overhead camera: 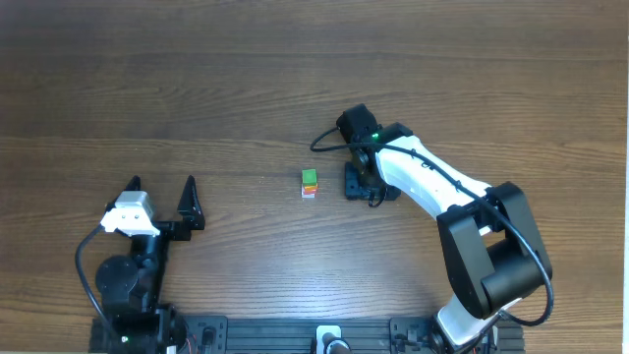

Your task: Stack Cubes

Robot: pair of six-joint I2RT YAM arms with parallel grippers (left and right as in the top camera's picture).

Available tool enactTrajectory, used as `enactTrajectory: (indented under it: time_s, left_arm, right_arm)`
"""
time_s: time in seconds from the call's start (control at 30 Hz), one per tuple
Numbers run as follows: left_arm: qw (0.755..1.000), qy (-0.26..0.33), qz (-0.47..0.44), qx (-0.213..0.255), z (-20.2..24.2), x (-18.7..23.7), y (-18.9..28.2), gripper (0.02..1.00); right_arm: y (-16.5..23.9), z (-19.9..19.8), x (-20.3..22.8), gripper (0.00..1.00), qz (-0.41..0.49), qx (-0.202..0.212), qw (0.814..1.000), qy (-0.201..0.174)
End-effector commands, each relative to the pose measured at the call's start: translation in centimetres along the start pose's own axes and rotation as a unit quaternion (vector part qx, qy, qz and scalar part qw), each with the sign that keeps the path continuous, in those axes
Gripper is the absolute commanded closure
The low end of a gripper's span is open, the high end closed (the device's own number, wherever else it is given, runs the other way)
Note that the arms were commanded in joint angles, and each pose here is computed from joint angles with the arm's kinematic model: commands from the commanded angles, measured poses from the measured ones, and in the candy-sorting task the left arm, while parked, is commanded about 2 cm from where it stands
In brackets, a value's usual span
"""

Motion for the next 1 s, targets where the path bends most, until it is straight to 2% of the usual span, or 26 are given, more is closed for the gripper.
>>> enactTrajectory:
  time_s: [0.03,0.17,0.33,0.8,1.0]
  left_arm:
    - [1.000,-0.007,-0.001,0.004,0.0,0.1,0.0,0.020]
    - [1.000,-0.007,-0.001,0.004,0.0,0.1,0.0,0.020]
    - [1.000,-0.007,-0.001,0.004,0.0,0.1,0.0,0.020]
    - [1.000,-0.007,-0.001,0.004,0.0,0.1,0.0,0.018]
    - [1.000,-0.007,-0.001,0.004,0.0,0.1,0.0,0.020]
  right_arm:
    - [-0.6,-0.3,0.3,0.538,0.011,0.002,1.000,-0.005]
    - [-0.6,-0.2,0.3,0.557,0.011,0.001,1.000,-0.005]
    - [-0.6,-0.1,0.3,0.728,0.011,-0.002,1.000,-0.005]
    - [-0.3,0.0,0.1,0.781,0.006,-0.005,1.000,-0.006]
    - [3.8,0.3,-1.0,0.809,-0.021,-0.017,1.000,-0.006]
Point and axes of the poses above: each gripper's point midway between its finger pads, its own y axis back along the fingers, its own z axis along the line the jaws close on, x = y × z, the point moved 3 cm from there along y, back along the fingers, and after that the axes turned 2 degrees about y, right-handed, at the moved point
